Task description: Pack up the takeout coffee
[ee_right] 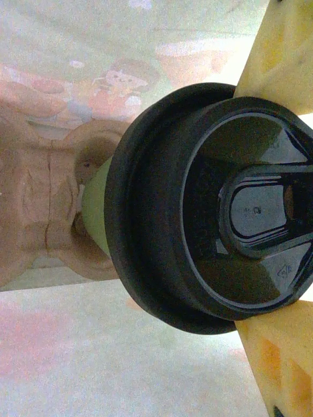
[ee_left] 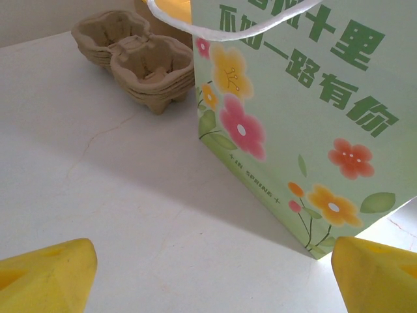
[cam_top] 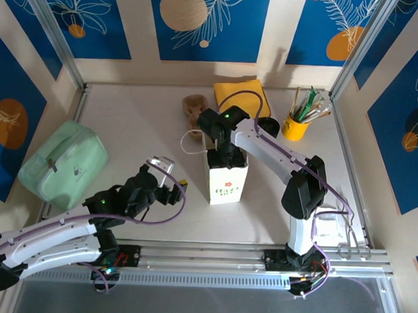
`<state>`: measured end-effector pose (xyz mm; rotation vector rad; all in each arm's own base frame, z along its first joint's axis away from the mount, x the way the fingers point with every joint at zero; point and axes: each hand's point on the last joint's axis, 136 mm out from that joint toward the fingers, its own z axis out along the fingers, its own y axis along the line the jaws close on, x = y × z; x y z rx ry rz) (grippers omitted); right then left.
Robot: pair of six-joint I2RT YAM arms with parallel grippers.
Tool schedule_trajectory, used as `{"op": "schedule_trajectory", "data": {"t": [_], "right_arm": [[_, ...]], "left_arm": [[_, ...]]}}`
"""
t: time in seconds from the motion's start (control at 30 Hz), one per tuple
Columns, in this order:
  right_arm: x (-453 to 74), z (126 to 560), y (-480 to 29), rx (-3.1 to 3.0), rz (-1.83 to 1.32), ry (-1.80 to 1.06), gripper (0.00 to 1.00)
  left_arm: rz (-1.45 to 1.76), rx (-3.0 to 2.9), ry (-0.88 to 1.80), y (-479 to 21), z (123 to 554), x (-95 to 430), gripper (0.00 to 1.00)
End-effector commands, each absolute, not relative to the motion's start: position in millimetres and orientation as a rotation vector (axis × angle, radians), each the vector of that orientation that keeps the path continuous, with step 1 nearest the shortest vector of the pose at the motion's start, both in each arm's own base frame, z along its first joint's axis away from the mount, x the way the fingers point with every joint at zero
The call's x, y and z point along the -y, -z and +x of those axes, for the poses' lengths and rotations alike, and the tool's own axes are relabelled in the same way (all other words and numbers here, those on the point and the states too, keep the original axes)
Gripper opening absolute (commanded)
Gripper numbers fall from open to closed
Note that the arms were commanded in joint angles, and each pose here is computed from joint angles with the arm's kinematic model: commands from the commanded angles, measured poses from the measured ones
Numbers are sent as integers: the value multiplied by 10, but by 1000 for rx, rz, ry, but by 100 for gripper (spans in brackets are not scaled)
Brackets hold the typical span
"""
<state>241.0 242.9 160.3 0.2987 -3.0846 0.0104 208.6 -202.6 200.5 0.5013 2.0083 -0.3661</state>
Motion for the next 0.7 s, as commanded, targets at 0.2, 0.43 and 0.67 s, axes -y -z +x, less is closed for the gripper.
{"op": "schedule_trajectory", "data": {"t": [0.2,0.43,0.67], "right_arm": [[-2429,2336,-1495,3057,277,-9,61],[-2438,2320,-1426,3053,277,-12,61],[-2450,2305,-1366,3045,276,-8,61]], "left_arm": [[511,-2004,343,-2015,2076,1991,93],[509,-2006,344,-2013,2077,1992,93],[506,-2010,343,-2003,2072,1981,93]]}}
